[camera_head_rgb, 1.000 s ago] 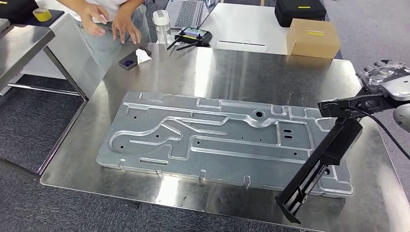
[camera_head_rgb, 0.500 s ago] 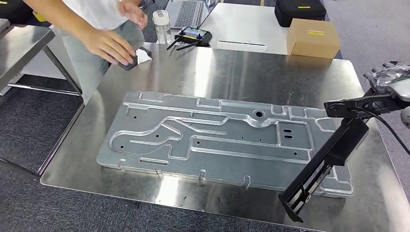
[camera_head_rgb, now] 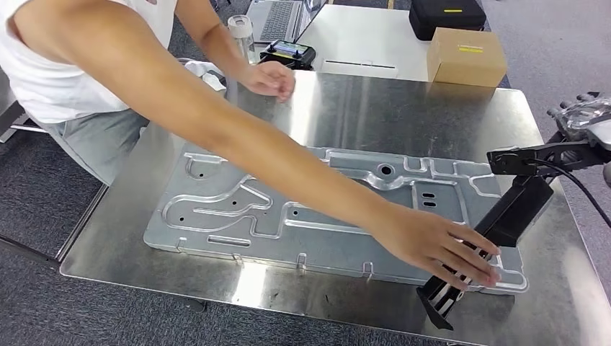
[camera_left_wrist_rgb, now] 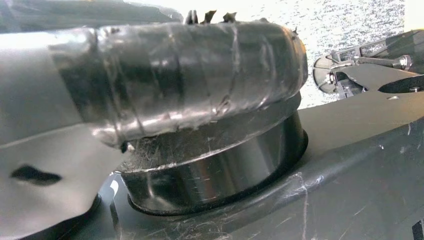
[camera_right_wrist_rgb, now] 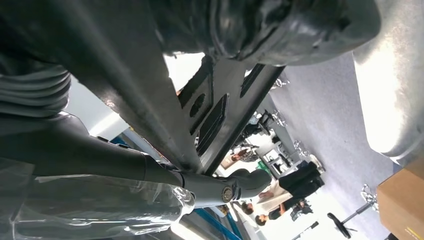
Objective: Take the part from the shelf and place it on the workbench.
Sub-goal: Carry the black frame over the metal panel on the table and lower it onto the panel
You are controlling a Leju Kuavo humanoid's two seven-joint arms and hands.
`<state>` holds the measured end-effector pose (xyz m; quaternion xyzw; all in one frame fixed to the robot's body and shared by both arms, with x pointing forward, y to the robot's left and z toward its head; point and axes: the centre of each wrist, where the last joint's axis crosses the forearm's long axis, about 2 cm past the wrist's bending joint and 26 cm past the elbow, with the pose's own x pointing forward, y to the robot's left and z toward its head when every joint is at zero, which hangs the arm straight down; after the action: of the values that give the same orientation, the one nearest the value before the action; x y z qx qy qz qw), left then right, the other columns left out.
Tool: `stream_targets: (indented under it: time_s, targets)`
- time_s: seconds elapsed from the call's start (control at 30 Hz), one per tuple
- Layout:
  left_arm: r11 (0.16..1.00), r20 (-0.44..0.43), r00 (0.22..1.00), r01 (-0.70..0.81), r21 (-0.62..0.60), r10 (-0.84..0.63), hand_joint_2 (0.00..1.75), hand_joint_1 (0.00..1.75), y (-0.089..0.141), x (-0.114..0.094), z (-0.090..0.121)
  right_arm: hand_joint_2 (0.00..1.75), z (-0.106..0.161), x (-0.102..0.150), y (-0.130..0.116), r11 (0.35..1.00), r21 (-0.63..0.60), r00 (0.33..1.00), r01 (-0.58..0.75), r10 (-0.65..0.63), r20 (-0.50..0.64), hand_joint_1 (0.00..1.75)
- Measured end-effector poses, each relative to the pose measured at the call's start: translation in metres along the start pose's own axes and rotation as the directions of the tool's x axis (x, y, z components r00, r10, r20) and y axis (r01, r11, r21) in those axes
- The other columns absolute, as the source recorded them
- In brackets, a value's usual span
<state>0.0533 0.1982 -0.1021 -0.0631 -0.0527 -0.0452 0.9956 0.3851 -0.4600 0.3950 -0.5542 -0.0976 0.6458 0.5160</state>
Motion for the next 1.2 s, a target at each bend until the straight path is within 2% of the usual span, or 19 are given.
stream_targets:
  time_s: [0.4, 1.2]
  targets:
    - [1.0, 0.018, 1.0, 0.019, -0.002, -0.019, 0.0, 0.0, 0.0, -0.001, 0.0, 0.0, -0.001, -0.01, 0.009, 0.999, -0.001, 0.999, 0.046, -0.046, -0.009, 0.0]
    - [1.0, 0.013, 1.0, 0.024, -0.002, -0.024, 0.0, 0.0, 0.0, -0.001, 0.0, 0.0, 0.0, -0.013, 0.017, 0.999, 0.01, 0.999, 0.041, -0.041, -0.017, 0.0]
